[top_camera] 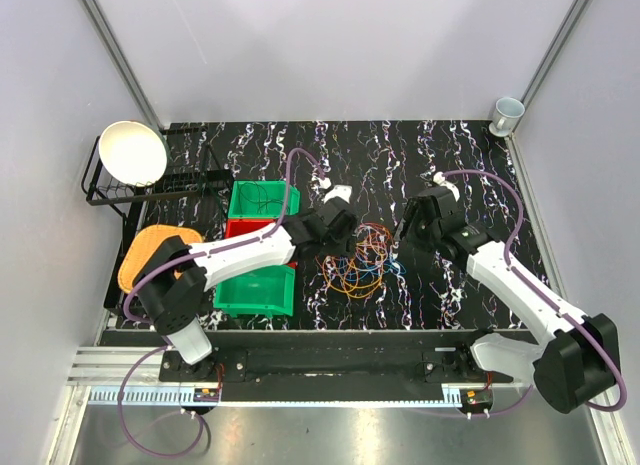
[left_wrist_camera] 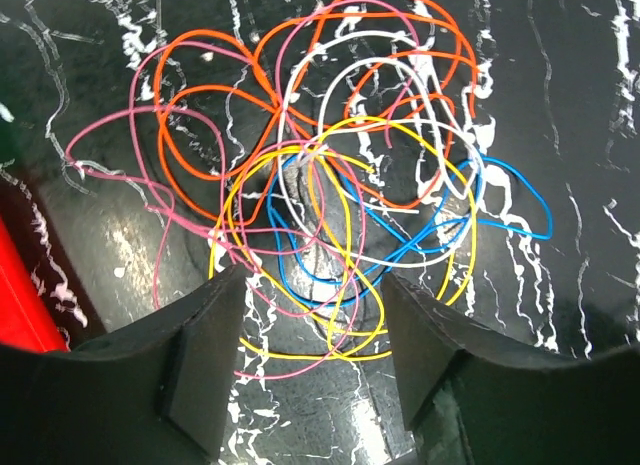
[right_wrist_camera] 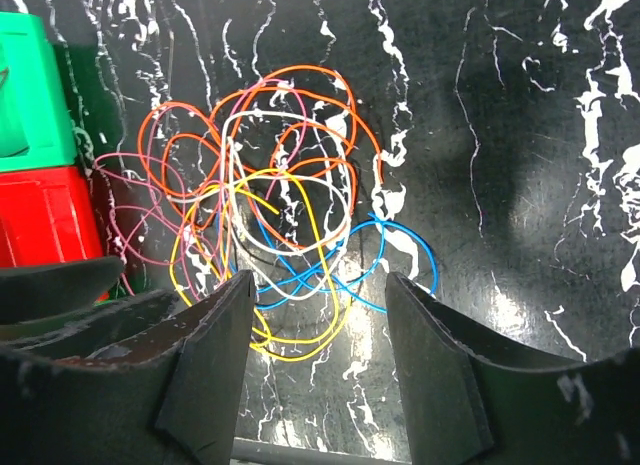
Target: Untangle the cables
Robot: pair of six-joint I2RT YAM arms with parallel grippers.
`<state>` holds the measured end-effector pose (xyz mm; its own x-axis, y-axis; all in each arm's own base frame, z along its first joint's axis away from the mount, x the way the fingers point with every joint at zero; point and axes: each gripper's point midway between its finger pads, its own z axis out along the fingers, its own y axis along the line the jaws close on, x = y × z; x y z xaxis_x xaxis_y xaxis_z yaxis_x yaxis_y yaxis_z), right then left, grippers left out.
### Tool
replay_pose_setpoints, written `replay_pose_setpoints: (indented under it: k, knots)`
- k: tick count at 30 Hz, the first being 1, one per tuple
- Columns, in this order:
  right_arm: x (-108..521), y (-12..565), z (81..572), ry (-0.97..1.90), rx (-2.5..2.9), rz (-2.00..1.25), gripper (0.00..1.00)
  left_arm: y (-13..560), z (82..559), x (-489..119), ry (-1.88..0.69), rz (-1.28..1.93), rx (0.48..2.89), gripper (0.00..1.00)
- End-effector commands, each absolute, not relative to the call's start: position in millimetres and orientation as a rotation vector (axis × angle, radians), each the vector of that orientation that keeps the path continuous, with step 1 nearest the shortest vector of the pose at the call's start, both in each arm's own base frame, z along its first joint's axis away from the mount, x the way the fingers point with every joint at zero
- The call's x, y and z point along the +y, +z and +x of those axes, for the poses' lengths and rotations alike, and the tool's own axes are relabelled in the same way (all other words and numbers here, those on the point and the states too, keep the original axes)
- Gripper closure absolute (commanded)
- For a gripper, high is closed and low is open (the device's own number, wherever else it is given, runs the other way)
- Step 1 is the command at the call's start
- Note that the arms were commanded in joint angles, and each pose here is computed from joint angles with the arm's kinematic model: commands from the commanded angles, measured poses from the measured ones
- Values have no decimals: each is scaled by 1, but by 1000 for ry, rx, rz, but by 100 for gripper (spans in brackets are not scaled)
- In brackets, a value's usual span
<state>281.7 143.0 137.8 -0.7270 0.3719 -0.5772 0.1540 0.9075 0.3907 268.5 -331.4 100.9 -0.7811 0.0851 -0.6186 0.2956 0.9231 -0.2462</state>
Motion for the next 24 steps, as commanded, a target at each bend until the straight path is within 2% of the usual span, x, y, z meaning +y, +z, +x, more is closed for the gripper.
replay_pose_setpoints:
  k: [1, 4, 9, 16, 24]
  knots:
    - [153, 154, 283, 517, 2342, 301, 39, 108, 272, -328, -371, 161, 2402, 36]
    - [160, 154, 279, 563, 2362, 264, 39, 107, 273, -321, -295, 126, 2413, 30]
    - [163, 152, 272, 592, 2380, 239, 39, 103, 267, -294, -150, -42, 2409, 27]
    - [168, 149, 271, 612, 2401, 222, 39, 101, 259, -276, -151, -301, 2383, 3]
    - [171, 149, 269, 638, 2411, 228, 39, 86, 260, -272, -192, -384, 2374, 1]
